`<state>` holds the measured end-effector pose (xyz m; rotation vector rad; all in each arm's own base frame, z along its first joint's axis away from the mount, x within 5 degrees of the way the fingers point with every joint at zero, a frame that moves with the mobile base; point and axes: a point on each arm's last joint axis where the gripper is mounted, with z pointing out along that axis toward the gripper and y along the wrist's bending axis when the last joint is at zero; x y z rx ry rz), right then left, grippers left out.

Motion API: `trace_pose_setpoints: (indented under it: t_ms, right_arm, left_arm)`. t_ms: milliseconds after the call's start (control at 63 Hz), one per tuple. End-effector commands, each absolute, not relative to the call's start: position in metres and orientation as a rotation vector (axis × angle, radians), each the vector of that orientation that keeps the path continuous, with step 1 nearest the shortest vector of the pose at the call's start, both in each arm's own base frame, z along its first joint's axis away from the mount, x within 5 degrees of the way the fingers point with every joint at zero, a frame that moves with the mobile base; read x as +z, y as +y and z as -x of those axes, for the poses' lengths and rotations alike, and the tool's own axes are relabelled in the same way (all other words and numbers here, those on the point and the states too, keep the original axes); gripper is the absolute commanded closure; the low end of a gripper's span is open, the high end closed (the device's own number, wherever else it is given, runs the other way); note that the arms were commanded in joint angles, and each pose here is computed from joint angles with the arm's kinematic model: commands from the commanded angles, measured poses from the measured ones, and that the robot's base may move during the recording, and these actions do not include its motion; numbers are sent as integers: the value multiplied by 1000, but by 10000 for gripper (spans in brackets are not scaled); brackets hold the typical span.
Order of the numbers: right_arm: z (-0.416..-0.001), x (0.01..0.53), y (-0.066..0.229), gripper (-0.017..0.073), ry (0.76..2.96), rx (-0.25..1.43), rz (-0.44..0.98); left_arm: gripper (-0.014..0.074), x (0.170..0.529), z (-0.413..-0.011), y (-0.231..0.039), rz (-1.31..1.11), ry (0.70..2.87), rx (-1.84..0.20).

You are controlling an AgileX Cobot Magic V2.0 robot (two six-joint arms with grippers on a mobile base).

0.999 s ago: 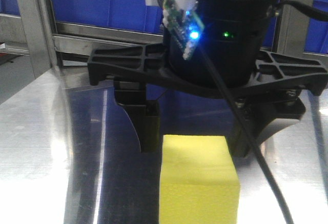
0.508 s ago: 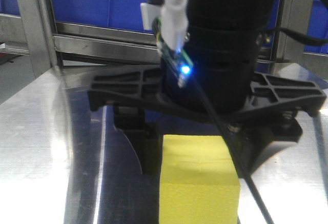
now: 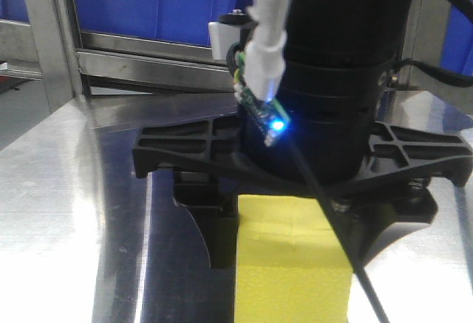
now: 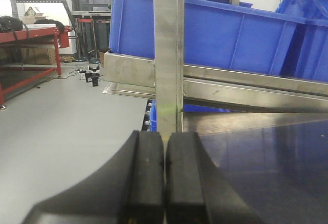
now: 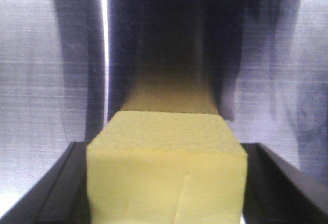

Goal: Place yellow foam block on left shelf second layer
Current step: 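Close the right gripper fingers around the yellow foam block, then lift the yellow foam block off the table with the right gripper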

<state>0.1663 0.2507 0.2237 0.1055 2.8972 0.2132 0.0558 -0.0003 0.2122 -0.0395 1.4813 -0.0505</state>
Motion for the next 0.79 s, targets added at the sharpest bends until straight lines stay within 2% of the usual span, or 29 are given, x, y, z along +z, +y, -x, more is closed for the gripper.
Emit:
trace_pose_setpoints:
  t_ms: [0,79,428,571,682,777]
  right_arm:
    - [-167,240,250,81,2850,288,-95]
    - [-167,240,250,109,2851,287,-95]
    - [-167,246,248,109,2833,296,-78]
    - [-169,258,239,109,2798,315,20]
    - [-175,266,224,109,2770,313,50]
    - [-178,268,210,109,2754,286,131]
  left_arm:
    - [470,212,-54,0,45,1406,-58]
    - [470,212,-54,0,45,1406,-58]
    - [470,212,-54,0,45,1406,-58]
    - [470,212,-54,0,45,1406,-58]
    - [470,212,-54,0,45,1406,-58]
    - [470,212,-54,0,45,1406,-58]
